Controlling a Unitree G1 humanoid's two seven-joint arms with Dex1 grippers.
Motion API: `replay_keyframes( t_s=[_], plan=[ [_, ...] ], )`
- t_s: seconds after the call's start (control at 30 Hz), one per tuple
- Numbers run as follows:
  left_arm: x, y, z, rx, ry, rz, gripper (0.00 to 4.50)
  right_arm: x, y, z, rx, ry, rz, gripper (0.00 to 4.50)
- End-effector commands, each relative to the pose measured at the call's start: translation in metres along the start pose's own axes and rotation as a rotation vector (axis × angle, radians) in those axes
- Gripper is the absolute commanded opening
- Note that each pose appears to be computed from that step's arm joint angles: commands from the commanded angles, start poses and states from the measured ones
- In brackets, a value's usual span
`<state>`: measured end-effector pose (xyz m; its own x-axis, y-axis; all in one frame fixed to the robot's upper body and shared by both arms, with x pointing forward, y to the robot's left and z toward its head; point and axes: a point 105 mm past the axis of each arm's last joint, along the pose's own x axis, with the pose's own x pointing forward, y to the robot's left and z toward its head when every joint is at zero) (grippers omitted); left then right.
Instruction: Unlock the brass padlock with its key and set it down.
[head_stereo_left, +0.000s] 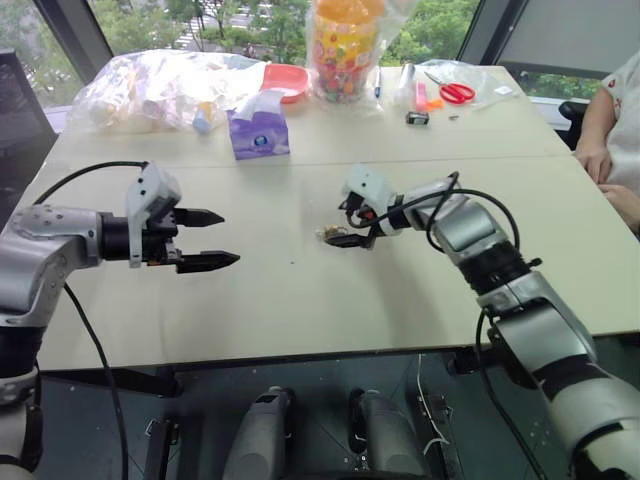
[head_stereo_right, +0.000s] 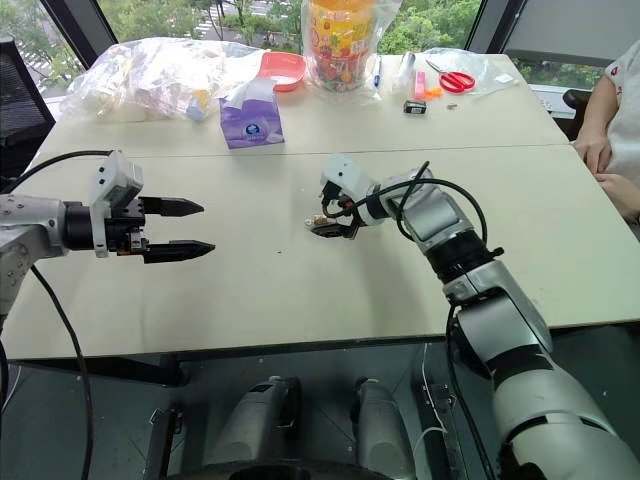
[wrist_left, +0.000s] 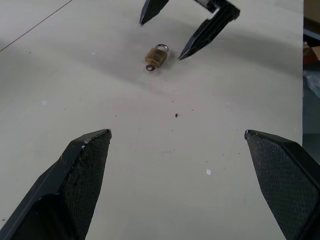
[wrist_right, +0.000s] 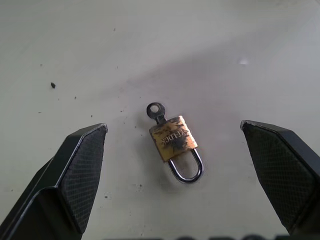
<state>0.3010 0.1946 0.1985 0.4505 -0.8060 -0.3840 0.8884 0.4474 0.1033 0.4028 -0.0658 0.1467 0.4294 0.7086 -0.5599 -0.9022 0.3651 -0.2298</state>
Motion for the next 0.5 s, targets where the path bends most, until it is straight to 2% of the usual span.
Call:
replay_keyframes(
  t_s=[0.03,0.2,0.23,0.3,0.47,0.5],
  plan=[
    [-0.002,-0.005,0.006,0.031,-0.033,0.016,4.48,0.002,-0.007,0.007,-0.063,0.008,0.021,4.5],
    [0.001,-0.009,0.003,0.017,-0.047,0.039,4.48,0.012,-0.005,-0.002,-0.064,0.039,0.062,4.5],
    [0.002,-0.009,0.004,0.015,-0.051,0.041,4.49,0.015,-0.004,-0.003,-0.057,0.038,0.066,4.25],
    [0.002,-0.01,0.004,0.012,-0.056,0.045,4.5,0.018,-0.004,-0.004,-0.049,0.034,0.069,3.61],
    [0.005,-0.009,0.004,0.003,-0.063,0.053,4.5,0.027,-0.002,0.002,-0.036,-0.011,0.065,0.93],
    [0.005,-0.009,0.004,0.002,-0.063,0.054,4.5,0.027,-0.003,0.003,-0.036,-0.014,0.063,0.66]
  ],
)
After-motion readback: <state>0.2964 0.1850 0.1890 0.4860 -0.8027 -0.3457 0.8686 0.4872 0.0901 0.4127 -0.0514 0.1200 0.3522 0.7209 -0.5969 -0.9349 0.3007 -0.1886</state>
